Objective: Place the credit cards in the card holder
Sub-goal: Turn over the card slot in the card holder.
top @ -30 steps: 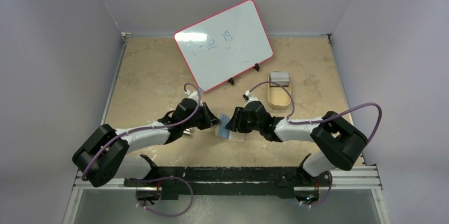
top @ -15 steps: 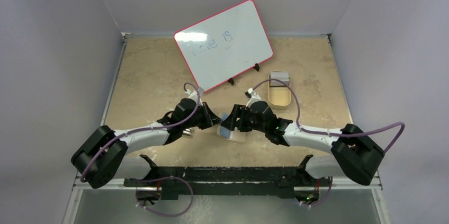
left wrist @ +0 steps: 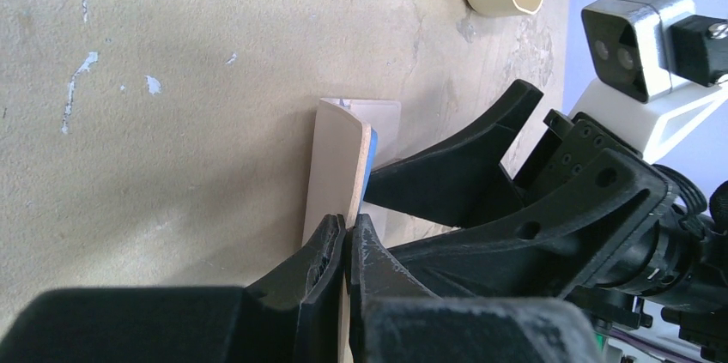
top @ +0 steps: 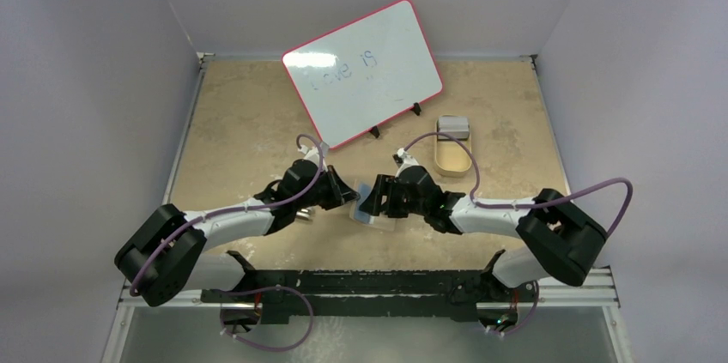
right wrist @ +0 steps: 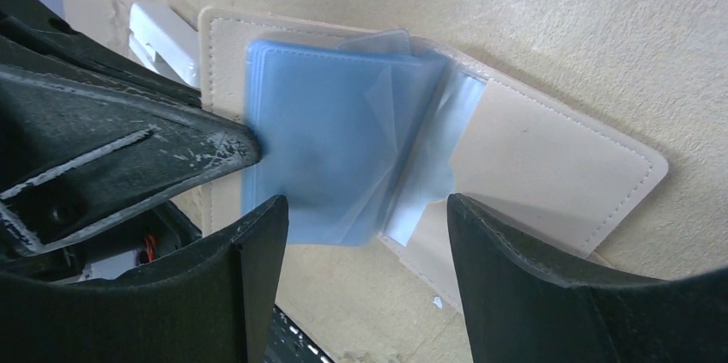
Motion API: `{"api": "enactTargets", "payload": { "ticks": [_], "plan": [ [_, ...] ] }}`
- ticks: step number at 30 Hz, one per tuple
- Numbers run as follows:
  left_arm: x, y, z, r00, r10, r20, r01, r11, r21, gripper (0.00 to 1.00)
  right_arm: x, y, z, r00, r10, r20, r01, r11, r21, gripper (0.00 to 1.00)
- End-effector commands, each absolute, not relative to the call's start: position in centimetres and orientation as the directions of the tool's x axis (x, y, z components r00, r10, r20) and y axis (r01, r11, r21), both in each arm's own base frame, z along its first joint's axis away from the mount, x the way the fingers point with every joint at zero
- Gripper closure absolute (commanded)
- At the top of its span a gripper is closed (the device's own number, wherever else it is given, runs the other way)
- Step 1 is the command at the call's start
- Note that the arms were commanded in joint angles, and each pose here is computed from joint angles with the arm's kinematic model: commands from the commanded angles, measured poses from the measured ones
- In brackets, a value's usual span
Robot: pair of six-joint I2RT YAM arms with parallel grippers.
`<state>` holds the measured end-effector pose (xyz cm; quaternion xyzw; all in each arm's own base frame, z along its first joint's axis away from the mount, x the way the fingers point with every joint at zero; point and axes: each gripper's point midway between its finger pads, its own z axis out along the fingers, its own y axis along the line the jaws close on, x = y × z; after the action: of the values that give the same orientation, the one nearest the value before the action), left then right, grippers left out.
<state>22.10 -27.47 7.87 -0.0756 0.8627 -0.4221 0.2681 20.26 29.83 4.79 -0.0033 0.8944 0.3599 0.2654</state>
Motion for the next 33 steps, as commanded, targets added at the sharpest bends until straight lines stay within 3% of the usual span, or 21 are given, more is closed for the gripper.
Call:
{"api": "enactTargets", "payload": {
  "ticks": [1,12,22,33],
  "plan": [
    [22.5,-28.2,9.8,-0.824,-0.375,-0.425,0.144,0.588,-0.796,1.0,20.9,30.9,5.7,-0.849,0.195,-0.491,-0.217,0.719,0.661,0.31],
    [22.5,-27.8,9.5,-0.818,-0.377,-0.434,0.138,0.603,-0.785,1.0,20.8,31.2,8.2,-0.837,0.23,-0.496,-0.23,0.675,0.701,0.26],
    [22.4,-27.6,9.3,-0.818,-0.381,-0.431,0.132,0.605,-0.785,1.0,21.1,31.3,6.5,-0.846,0.218,-0.486,-0.211,0.701,0.681,0.27],
    [22.3,-27.6,9.0,-0.822,-0.373,-0.43,0.131,0.612,-0.78,0.91,20.3,30.4,4.3,-0.873,0.193,-0.448,-0.169,0.741,0.65,0.3]
  ]
}}
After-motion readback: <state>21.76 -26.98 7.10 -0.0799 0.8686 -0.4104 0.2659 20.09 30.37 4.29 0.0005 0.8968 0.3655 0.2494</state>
